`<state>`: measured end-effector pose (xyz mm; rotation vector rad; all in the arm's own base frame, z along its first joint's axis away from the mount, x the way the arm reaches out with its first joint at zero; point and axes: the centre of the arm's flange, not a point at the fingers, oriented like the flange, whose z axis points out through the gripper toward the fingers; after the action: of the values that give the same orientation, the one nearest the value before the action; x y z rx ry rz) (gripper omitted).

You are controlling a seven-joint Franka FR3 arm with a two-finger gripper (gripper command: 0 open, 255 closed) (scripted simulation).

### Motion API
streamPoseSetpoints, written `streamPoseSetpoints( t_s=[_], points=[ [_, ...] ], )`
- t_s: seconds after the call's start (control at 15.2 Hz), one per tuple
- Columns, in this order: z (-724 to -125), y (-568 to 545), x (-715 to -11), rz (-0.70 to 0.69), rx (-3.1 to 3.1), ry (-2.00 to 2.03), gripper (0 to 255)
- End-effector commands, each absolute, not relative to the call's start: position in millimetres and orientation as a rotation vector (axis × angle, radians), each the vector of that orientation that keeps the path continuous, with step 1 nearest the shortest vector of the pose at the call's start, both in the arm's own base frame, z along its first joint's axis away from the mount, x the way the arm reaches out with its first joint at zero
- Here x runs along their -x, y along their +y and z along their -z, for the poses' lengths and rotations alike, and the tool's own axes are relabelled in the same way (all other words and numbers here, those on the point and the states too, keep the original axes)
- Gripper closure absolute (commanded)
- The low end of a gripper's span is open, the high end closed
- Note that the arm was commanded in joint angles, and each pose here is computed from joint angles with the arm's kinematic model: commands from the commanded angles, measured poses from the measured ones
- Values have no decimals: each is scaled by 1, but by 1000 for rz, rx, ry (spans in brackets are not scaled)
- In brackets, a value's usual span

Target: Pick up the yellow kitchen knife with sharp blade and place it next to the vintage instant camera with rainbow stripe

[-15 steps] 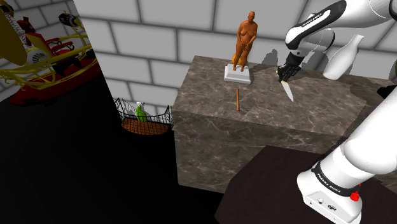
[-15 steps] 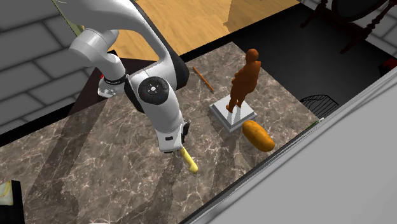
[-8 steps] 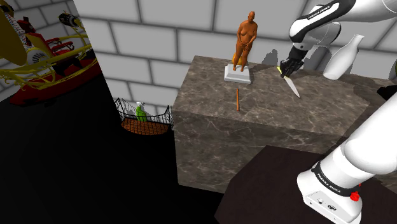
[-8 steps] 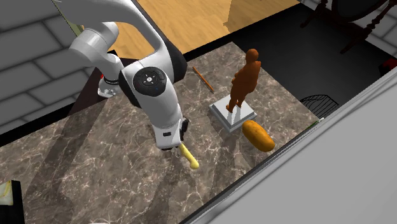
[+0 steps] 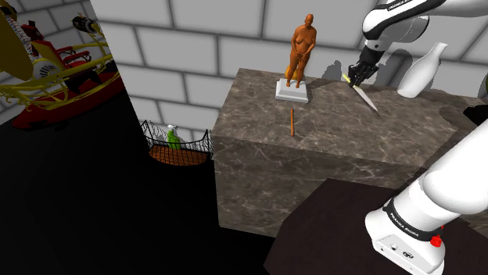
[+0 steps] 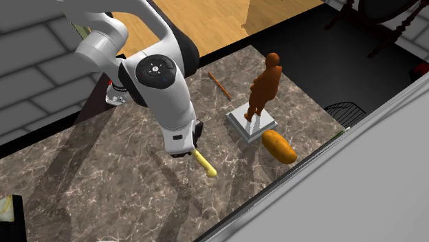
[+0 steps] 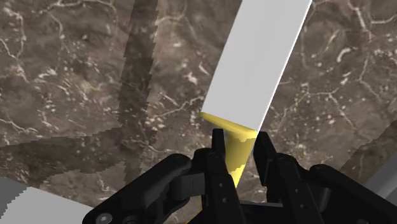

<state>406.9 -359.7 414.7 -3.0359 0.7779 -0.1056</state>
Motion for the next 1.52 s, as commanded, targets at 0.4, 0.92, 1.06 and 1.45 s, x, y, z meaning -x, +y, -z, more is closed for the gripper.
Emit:
streamPoseSetpoints(
  t_s=[0.4,0.92,1.06,1.45],
  points=[
    [-456,-360,-407,105,3036,778,255],
    [-499,-360,-407,105,3036,778,255],
    [-509,-360,-407,105,3036,778,255],
    [-541,-360,-407,105,3036,778,255]
  ],
)
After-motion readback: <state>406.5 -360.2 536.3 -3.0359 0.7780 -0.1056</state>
